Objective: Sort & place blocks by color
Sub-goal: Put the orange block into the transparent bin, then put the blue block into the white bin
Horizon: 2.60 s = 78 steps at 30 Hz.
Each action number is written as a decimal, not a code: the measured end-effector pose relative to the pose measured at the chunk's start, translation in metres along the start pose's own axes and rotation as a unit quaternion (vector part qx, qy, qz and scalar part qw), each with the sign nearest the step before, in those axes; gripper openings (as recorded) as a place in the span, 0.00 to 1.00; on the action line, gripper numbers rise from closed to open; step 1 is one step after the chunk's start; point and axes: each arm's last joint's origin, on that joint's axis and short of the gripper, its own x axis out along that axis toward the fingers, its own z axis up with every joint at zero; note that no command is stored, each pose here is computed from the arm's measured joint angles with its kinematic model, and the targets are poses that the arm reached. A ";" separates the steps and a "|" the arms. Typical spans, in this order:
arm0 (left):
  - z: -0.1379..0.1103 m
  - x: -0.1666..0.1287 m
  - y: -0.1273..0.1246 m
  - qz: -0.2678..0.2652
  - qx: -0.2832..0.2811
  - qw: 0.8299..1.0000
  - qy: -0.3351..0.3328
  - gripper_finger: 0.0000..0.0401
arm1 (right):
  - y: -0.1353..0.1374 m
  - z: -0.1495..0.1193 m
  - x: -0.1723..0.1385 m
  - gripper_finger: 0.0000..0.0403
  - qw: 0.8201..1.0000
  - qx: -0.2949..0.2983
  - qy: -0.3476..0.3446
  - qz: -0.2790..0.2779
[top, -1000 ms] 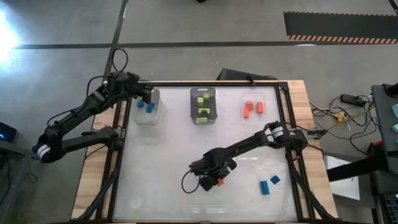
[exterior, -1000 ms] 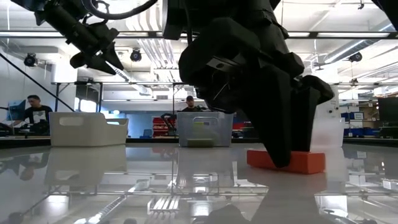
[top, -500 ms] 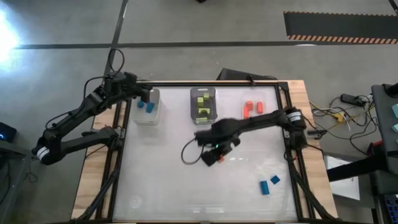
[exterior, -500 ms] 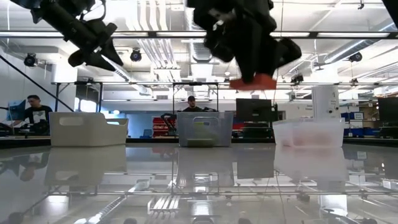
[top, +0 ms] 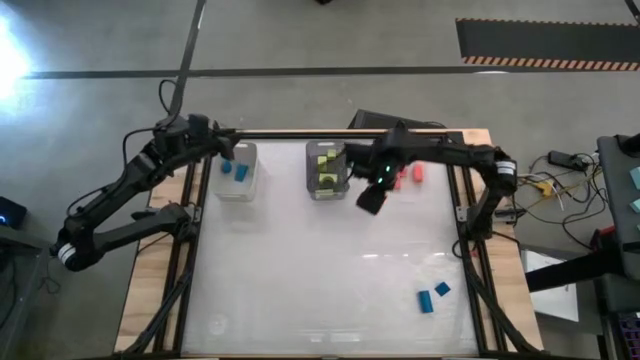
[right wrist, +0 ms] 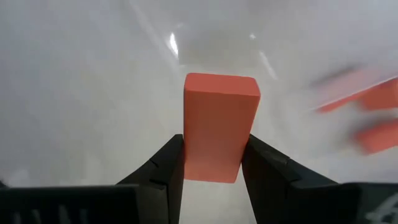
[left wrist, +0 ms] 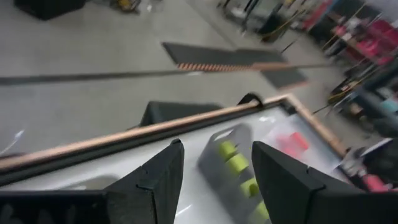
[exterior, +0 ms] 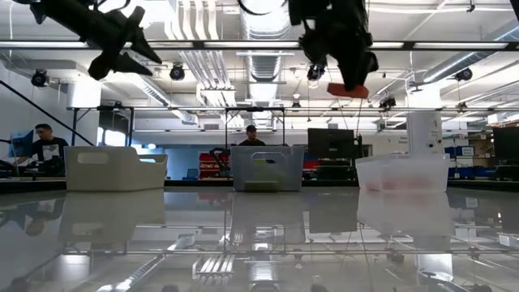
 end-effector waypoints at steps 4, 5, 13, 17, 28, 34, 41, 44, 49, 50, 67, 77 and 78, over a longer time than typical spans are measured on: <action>0.007 -0.004 -0.007 -0.034 -0.018 0.999 -0.037 0.43 | -0.036 0.002 -0.003 0.30 0.997 -0.070 0.007 -0.009; 0.009 -0.004 -0.008 -0.043 -0.020 0.998 -0.049 0.43 | -0.044 0.002 -0.002 0.30 0.996 -0.092 0.013 -0.010; 0.021 -0.002 -0.021 -0.103 -0.062 0.987 -0.108 0.43 | -0.097 -0.004 0.011 0.30 0.964 -0.254 0.076 -0.005; 0.023 0.003 -0.026 -0.122 -0.070 0.983 -0.115 0.43 | -0.116 -0.008 0.022 0.30 0.945 -0.307 0.109 -0.019; 0.020 0.012 -0.029 -0.129 -0.070 0.984 -0.100 0.43 | -0.153 -0.020 0.073 0.30 0.929 -0.339 0.143 -0.034; 0.019 0.018 -0.029 -0.125 -0.082 0.985 -0.090 0.43 | -0.159 -0.020 0.087 0.33 0.931 -0.336 0.128 -0.054; 0.018 0.023 -0.028 -0.120 -0.083 0.986 -0.082 0.43 | -0.160 -0.018 0.088 0.33 0.937 -0.321 0.120 -0.068; 0.018 0.023 -0.028 -0.119 -0.083 0.986 -0.081 0.43 | -0.160 -0.018 0.088 0.34 0.937 -0.321 0.121 -0.068; 0.018 0.023 -0.028 -0.120 -0.083 0.986 -0.082 0.43 | -0.160 -0.018 0.088 0.34 0.938 -0.317 0.119 -0.069; 0.018 0.022 -0.028 -0.120 -0.083 0.986 -0.082 0.43 | -0.160 -0.017 0.088 0.34 0.939 -0.316 0.119 -0.069; 0.018 0.022 -0.029 -0.122 -0.086 0.985 -0.082 0.43 | -0.159 -0.015 0.081 0.59 0.966 -0.219 0.106 -0.082; 0.018 0.022 -0.029 -0.122 -0.094 0.985 -0.080 0.43 | -0.141 -0.014 0.033 0.57 0.991 0.119 0.047 -0.036; 0.018 0.022 -0.029 -0.122 -0.095 0.985 -0.080 0.43 | -0.137 -0.015 0.028 0.57 0.989 0.144 0.035 -0.016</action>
